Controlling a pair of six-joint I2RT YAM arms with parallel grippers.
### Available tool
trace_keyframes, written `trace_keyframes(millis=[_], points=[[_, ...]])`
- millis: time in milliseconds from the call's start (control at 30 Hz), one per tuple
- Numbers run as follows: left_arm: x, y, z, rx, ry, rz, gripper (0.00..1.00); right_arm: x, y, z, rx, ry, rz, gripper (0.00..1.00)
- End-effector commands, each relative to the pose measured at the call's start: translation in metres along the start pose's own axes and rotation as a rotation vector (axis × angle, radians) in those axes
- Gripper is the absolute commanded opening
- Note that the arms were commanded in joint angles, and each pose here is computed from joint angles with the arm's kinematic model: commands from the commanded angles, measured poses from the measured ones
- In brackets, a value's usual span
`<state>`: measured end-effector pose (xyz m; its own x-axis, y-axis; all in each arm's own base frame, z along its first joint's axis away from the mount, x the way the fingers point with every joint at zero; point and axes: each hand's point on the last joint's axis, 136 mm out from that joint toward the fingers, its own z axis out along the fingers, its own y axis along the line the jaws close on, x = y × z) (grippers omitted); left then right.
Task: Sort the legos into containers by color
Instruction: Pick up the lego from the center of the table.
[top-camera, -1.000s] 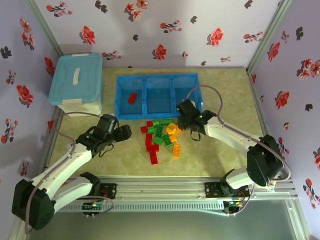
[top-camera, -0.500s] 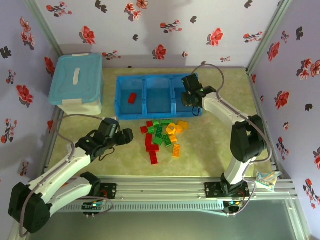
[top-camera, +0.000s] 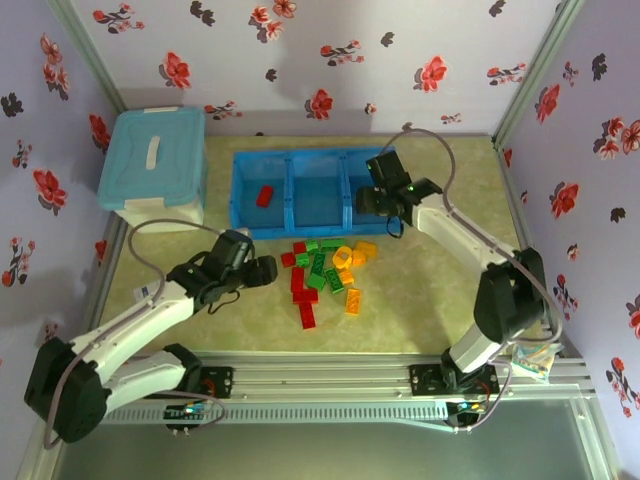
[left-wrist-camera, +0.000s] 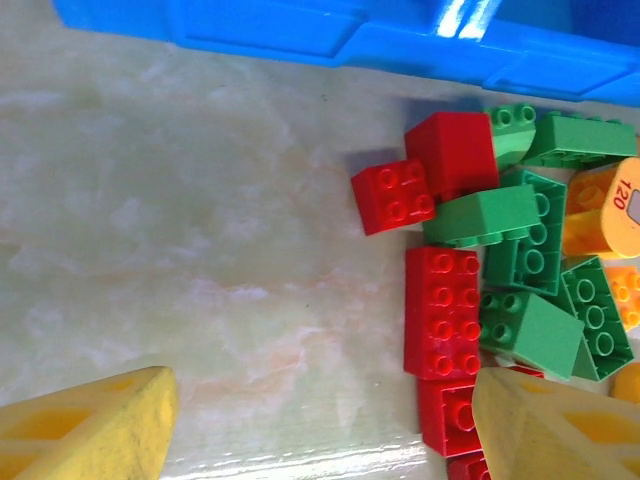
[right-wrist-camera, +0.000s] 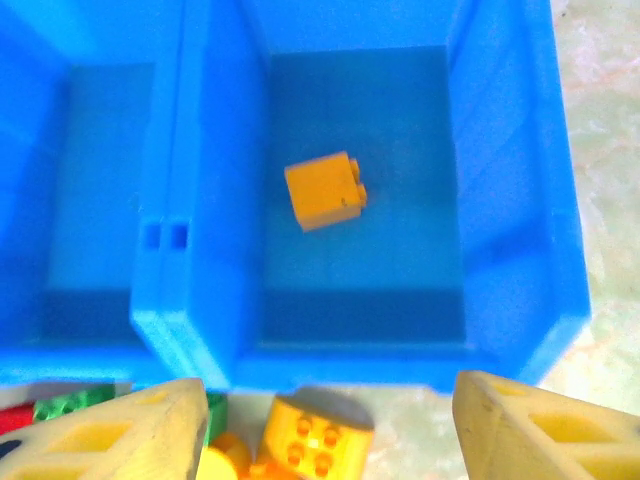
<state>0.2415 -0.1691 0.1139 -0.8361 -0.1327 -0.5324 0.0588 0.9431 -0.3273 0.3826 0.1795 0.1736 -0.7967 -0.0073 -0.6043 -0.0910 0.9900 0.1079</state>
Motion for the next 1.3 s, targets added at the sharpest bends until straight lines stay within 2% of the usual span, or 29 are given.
trace_keyframes(millis=[0, 467, 567, 800, 1033, 1267], points=[[-0.019, -0.025, 0.002, 0.043, -0.014, 0.039, 0.77, 0.009, 0.0, -0.014, -0.039, -0.035, 0.047, 0.64], [-0.021, -0.07, 0.055, -0.002, 0.113, 0.119, 0.74, 0.073, -0.032, -0.031, -0.031, -0.037, 0.124, 0.63], [-0.02, -0.069, 0.067, -0.045, 0.136, 0.123, 0.7, 0.083, -0.037, -0.032, -0.025, -0.033, 0.135, 0.62], [-0.013, -0.071, 0.089, -0.128, 0.173, 0.149, 0.66, 0.091, -0.044, -0.035, -0.018, -0.045, 0.15, 0.61], [-0.007, -0.075, 0.106, -0.151, 0.201, 0.158, 0.62, 0.094, -0.047, -0.035, -0.015, -0.051, 0.156, 0.6], [-0.002, -0.072, 0.113, -0.181, 0.212, 0.17, 0.47, 0.097, -0.053, -0.038, -0.007, -0.059, 0.166, 0.58]])
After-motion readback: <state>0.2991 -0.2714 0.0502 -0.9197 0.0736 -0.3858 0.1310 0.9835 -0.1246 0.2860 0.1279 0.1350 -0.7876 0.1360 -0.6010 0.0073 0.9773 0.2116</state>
